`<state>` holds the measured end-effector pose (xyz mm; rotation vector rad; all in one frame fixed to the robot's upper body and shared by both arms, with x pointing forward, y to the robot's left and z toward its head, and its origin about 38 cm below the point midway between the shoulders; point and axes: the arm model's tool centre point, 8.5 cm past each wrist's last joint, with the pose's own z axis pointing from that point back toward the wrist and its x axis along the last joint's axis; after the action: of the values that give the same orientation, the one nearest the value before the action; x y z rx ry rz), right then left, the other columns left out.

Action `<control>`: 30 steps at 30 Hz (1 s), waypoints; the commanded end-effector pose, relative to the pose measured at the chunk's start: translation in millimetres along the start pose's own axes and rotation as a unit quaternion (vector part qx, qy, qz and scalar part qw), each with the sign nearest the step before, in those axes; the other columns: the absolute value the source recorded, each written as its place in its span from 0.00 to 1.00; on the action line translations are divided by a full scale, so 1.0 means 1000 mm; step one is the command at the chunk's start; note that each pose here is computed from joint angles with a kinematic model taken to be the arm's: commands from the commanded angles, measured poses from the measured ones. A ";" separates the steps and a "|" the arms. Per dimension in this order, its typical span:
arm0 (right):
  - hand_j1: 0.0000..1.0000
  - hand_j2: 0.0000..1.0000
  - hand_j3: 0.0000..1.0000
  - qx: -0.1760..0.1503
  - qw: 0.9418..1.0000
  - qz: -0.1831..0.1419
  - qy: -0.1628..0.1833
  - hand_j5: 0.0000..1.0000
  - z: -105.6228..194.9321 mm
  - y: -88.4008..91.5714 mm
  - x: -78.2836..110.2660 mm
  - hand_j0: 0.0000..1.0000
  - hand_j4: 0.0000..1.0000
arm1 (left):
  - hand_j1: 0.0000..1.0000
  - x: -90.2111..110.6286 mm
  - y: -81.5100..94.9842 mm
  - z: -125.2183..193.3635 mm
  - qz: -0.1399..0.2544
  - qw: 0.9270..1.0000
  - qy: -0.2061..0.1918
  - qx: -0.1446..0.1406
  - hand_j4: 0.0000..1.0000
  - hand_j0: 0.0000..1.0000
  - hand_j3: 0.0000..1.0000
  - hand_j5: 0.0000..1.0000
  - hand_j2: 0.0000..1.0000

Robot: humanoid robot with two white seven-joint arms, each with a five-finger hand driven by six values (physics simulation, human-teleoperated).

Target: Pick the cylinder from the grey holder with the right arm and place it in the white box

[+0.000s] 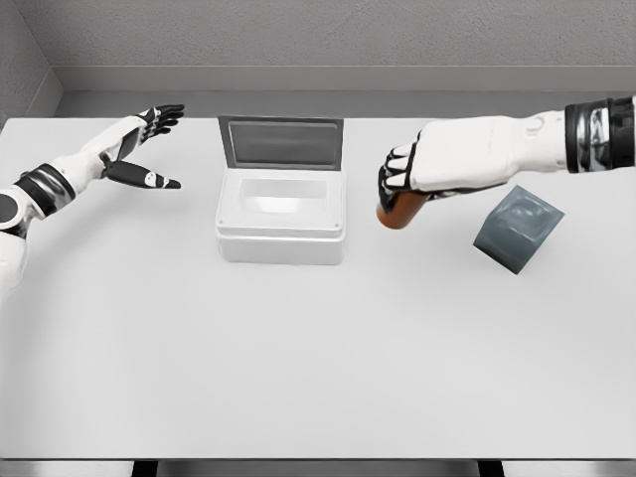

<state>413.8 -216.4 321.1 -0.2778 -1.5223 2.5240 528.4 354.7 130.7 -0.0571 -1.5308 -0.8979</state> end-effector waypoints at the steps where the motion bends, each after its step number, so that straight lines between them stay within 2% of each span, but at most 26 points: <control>1: 0.34 0.34 0.34 -0.007 1.000 0.003 -0.017 0.34 -0.013 -0.007 0.005 0.34 0.34 | 1.00 0.001 0.001 0.000 0.003 1.000 -0.002 0.004 1.00 1.00 1.00 1.00 1.00; 12: 0.34 0.34 0.34 -0.004 0.998 0.021 -0.065 0.34 -0.053 -0.022 0.018 0.34 0.34 | 1.00 0.000 0.003 0.002 0.003 1.000 0.000 0.005 1.00 1.00 1.00 1.00 1.00; 18: 0.34 0.34 0.34 0.008 0.999 0.008 -0.030 0.34 -0.051 -0.017 -0.008 0.34 0.34 | 1.00 -0.001 0.002 0.002 0.003 1.000 0.000 0.005 1.00 1.00 1.00 1.00 1.00; 23: 0.34 0.34 0.34 0.009 0.998 0.019 -0.053 0.34 -0.075 -0.025 -0.001 0.34 0.34 | 1.00 -0.001 0.003 0.003 0.003 1.000 0.001 0.005 1.00 1.00 1.00 1.00 1.00; 26: 0.34 0.34 0.34 0.018 0.999 0.016 -0.034 0.34 -0.072 -0.018 -0.013 0.34 0.34 | 1.00 -0.002 0.003 0.003 0.003 1.000 0.002 0.005 1.00 1.00 1.00 1.00 1.00; 30: 0.34 0.34 0.34 0.023 0.999 0.014 -0.026 0.34 -0.071 -0.019 -0.019 0.34 0.34 | 1.00 -0.002 0.003 0.003 0.003 1.000 0.002 0.005 1.00 1.00 1.00 1.00 1.00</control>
<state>447.1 -150.3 305.1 -0.2240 -1.4924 2.6166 527.5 358.7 130.0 -0.0504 -1.5248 -0.8941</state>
